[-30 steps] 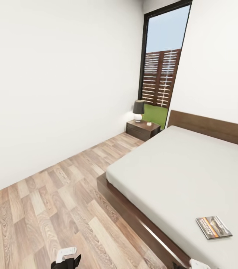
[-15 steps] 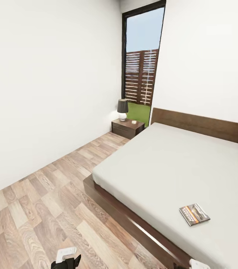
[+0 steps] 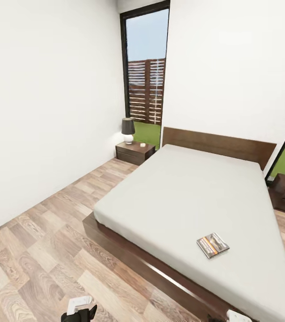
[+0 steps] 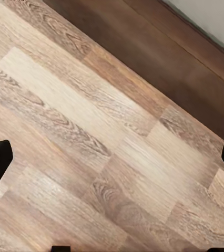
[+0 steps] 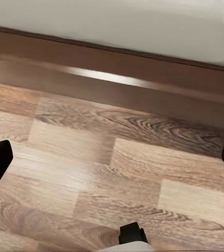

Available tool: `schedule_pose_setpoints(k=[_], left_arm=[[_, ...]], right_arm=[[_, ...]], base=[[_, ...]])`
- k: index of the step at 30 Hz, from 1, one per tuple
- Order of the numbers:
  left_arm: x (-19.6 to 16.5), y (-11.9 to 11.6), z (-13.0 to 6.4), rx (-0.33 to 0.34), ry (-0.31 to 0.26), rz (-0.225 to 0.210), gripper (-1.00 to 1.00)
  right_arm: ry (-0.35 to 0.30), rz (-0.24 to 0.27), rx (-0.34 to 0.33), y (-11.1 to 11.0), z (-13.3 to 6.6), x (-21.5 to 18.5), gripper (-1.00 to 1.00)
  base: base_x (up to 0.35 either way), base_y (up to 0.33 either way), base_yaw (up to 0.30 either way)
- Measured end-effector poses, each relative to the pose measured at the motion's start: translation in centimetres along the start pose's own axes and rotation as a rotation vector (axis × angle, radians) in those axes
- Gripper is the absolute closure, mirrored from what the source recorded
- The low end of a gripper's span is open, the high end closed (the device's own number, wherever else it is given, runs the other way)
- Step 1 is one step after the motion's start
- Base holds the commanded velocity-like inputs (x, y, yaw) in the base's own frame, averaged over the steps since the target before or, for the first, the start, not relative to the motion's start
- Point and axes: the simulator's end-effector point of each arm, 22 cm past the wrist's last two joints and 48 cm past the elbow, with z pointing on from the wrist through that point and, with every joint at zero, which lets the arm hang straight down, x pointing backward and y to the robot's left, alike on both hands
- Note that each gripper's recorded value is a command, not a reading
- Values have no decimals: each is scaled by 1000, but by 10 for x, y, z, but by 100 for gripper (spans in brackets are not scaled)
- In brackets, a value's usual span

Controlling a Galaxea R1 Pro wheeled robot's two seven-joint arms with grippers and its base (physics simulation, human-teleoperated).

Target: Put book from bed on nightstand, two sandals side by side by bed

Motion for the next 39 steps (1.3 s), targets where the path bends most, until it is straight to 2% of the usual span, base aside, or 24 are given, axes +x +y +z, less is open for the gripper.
schedule_pose_setpoints(k=[39], left_arm=[[7,1,2,-3,15,-2,-100]], right_arm=[[15,-3,4,-2,1,7,-100]], base=[[34,8,-285]])
